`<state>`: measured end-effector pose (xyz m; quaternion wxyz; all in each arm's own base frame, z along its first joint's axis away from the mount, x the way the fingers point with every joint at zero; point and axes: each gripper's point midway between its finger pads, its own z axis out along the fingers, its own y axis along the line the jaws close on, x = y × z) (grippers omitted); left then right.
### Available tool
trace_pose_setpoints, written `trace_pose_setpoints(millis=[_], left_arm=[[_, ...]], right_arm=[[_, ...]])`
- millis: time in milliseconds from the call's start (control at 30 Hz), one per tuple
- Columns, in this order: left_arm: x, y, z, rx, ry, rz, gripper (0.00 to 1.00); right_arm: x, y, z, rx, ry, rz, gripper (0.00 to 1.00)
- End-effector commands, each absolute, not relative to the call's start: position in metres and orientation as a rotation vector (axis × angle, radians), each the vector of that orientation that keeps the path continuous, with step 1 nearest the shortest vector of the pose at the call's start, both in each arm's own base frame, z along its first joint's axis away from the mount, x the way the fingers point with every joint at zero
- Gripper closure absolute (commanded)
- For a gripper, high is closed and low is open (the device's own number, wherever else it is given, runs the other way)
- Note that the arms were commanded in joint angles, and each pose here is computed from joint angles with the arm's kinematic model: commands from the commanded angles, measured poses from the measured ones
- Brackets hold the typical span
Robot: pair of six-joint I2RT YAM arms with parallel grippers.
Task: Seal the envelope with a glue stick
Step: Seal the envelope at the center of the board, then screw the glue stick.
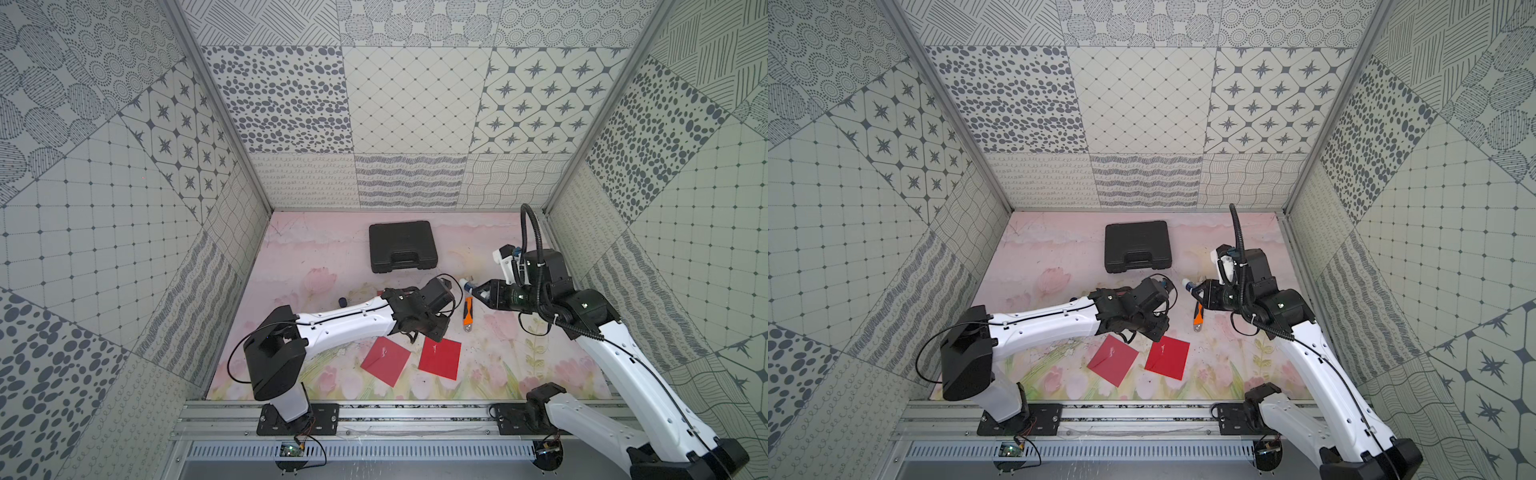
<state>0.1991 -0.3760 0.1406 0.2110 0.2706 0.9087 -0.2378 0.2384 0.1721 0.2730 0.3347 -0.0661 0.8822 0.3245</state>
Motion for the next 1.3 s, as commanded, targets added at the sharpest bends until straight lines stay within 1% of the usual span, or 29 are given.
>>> trace_pose_setpoints(millis=[0,67,133,233,367,467,533,700,933,1100,1267], left_arm=[[0.214,-0.397,0.236,0.513,2.215,-1.171,0.72],[0.219,-0.389,0.261,0.402,2.137,-1.275,0.71],[0.217,-0.384,0.292,0.365,2.012,-1.381,0.72],[0.21,-0.369,0.342,0.34,1.78,-1.488,0.69],[0.182,-0.35,0.413,0.441,1.418,-1.607,0.6],[0.162,-0.341,0.45,0.522,1.209,-1.65,0.54],[0.154,-0.336,0.466,0.549,1.108,-1.657,0.51],[0.141,-0.322,0.489,0.576,0.958,-1.646,0.46],[0.119,-0.301,0.513,0.618,0.796,-1.647,0.42],[0.115,-0.289,0.526,0.602,0.762,-1.606,0.4],[0.121,-0.292,0.529,0.6,0.783,-1.554,0.39]], right_arm=[[0.258,0.191,0.372,-0.245,1.815,0.903,1.0],[0.256,0.196,0.405,-0.283,1.644,0.908,1.0],[0.252,0.2,0.429,-0.326,1.501,0.91,1.0],[0.236,0.209,0.463,-0.407,1.258,0.934,1.0],[0.201,0.222,0.496,-0.527,0.962,0.942,1.0],[0.183,0.233,0.51,-0.595,0.851,0.98,1.0],[0.172,0.239,0.517,-0.624,0.799,1.005,1.0],[0.156,0.246,0.523,-0.651,0.757,1.017,1.0],[0.152,0.244,0.521,-0.644,0.762,0.995,1.0],[0.148,0.246,0.521,-0.663,0.755,1.009,1.0],[0.144,0.26,0.516,-0.704,0.764,1.043,1.0]])
